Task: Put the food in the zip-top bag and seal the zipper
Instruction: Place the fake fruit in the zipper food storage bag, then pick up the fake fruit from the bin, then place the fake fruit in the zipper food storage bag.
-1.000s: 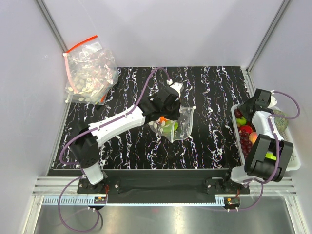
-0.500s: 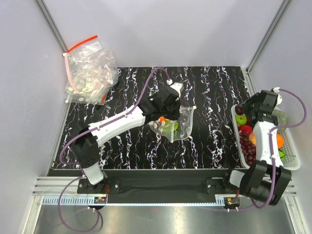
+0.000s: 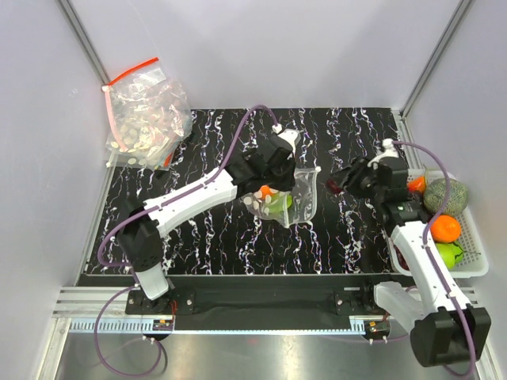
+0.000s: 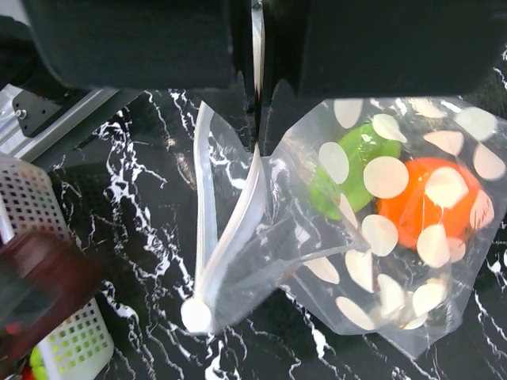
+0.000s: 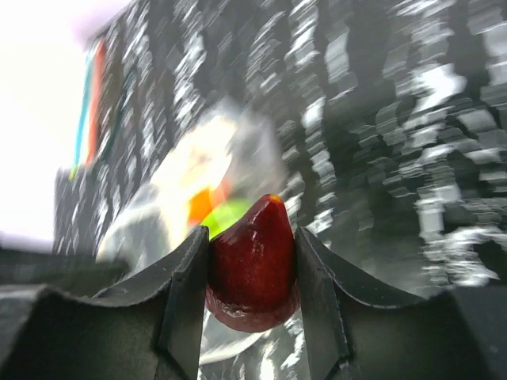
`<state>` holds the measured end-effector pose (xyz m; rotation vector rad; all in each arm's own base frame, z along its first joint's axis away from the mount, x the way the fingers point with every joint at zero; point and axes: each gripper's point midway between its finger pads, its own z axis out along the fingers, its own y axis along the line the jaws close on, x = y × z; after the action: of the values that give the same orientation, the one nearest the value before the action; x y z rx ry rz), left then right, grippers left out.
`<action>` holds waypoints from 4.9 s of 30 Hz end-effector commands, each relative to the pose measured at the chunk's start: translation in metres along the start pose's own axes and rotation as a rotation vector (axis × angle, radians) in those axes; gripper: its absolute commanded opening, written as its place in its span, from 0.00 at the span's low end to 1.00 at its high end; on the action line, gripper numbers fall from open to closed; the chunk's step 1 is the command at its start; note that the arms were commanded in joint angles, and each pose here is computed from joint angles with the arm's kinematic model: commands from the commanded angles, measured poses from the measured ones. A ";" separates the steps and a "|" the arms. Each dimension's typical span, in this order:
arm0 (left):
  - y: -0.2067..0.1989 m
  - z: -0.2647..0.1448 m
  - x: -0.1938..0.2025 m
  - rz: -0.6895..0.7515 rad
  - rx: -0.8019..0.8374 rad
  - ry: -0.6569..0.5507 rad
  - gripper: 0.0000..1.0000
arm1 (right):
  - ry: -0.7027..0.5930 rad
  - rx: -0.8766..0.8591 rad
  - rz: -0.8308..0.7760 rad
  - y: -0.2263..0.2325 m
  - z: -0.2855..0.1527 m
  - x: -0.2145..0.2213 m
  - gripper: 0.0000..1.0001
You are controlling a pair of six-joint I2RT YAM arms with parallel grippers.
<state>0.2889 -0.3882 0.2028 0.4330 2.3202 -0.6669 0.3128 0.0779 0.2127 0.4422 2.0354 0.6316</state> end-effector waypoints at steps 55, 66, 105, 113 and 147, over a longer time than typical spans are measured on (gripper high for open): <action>-0.003 -0.014 -0.006 -0.016 0.071 -0.045 0.00 | -0.356 0.998 -0.015 -0.132 -0.136 -0.072 1.00; -0.010 -0.004 0.002 -0.012 0.112 -0.015 0.00 | -0.336 1.115 0.033 -0.159 -0.097 -0.090 1.00; 0.002 0.012 0.009 0.004 0.039 0.033 0.00 | -0.284 1.120 0.232 -0.271 -0.014 -0.070 0.65; 0.007 0.012 0.006 0.005 0.015 0.015 0.00 | -0.321 0.970 0.209 -0.232 -0.026 -0.091 0.57; 0.015 -0.007 -0.028 -0.078 -0.018 -0.050 0.00 | 0.209 -0.248 -0.105 0.096 0.017 0.081 0.56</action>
<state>0.3025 -0.3789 0.1883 0.3746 2.3730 -0.6501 0.2862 0.1938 0.1981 0.1229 2.1916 0.8714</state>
